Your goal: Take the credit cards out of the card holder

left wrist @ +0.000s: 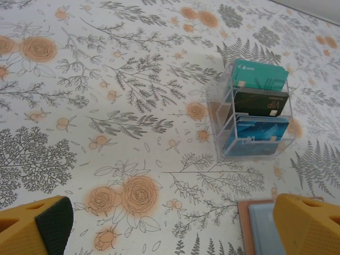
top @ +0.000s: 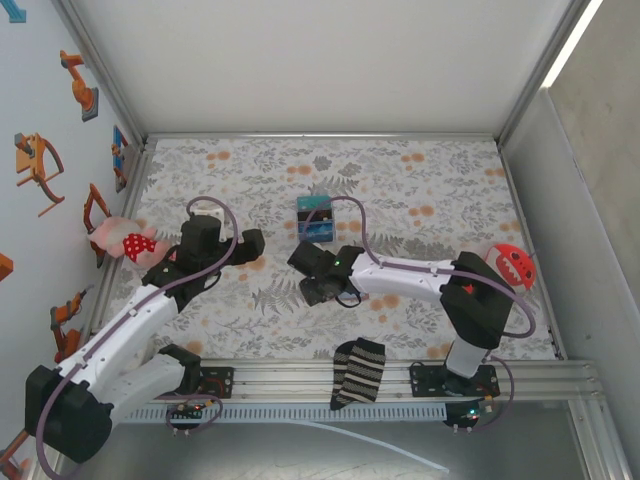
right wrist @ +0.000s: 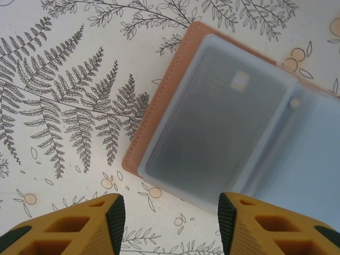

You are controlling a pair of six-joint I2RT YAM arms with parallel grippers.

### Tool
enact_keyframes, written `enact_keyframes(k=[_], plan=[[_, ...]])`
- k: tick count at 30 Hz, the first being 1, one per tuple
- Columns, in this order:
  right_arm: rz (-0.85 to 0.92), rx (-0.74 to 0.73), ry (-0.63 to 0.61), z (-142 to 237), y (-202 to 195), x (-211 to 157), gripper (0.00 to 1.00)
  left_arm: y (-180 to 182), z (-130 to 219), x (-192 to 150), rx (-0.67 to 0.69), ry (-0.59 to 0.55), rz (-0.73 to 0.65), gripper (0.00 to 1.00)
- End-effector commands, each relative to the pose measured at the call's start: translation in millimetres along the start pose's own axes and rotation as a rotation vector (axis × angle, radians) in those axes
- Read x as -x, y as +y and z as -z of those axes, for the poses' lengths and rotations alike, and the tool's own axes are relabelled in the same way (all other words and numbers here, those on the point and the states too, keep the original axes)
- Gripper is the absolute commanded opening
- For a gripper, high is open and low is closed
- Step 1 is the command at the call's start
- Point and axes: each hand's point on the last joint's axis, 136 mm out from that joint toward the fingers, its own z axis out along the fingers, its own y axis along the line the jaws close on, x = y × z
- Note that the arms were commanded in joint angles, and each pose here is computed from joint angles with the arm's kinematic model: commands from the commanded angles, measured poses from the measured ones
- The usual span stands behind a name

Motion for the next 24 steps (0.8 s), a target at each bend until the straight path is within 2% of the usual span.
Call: enact_keyframes(k=[1,15,24], plan=[[-0.006,-0.033,0.021,-3,-1,4,0.51,10,0,-5,0.057,0.011,0.032,0.97],[-0.023,-0.093,0.077,-22,-17,2,0.53,23,1,-10,0.119,0.002,0.071,0.97],[-0.014,-0.058,0.087,-28,-9,3,0.53,37,6,-5,0.189,-0.037,0.113,0.97]])
